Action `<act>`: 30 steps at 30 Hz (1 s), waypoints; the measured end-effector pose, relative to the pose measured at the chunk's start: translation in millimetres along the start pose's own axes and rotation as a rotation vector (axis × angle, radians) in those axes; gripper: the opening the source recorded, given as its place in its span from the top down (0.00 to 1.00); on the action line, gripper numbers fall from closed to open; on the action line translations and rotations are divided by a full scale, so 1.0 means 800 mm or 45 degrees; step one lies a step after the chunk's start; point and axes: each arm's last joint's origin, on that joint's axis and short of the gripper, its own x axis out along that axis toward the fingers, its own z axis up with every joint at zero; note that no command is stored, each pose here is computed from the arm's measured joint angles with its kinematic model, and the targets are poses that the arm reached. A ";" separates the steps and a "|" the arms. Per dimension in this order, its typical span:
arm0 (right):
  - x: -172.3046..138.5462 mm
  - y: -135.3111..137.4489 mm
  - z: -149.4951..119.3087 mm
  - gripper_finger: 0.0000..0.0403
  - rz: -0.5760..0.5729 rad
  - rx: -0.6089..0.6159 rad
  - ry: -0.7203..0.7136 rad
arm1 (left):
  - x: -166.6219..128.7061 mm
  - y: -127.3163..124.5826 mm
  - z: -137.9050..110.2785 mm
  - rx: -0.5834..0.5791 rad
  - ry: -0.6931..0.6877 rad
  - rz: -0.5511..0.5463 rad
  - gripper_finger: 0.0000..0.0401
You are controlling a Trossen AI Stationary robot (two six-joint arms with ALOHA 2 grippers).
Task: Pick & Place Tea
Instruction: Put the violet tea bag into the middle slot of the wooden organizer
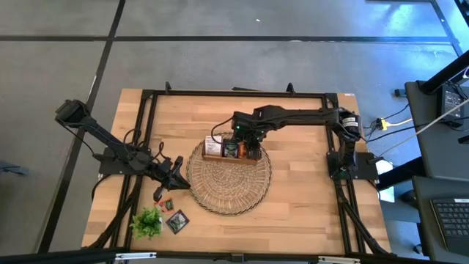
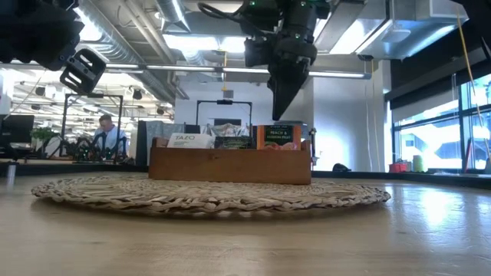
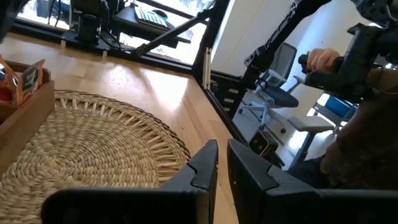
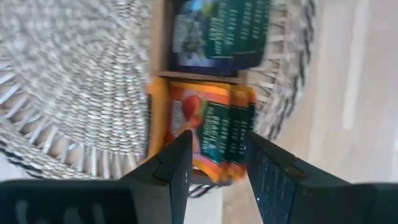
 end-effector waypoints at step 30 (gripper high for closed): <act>0.046 0.064 -0.023 0.64 -0.211 -0.046 -0.027 | 0.000 -0.001 -0.001 -0.062 0.019 -0.029 0.92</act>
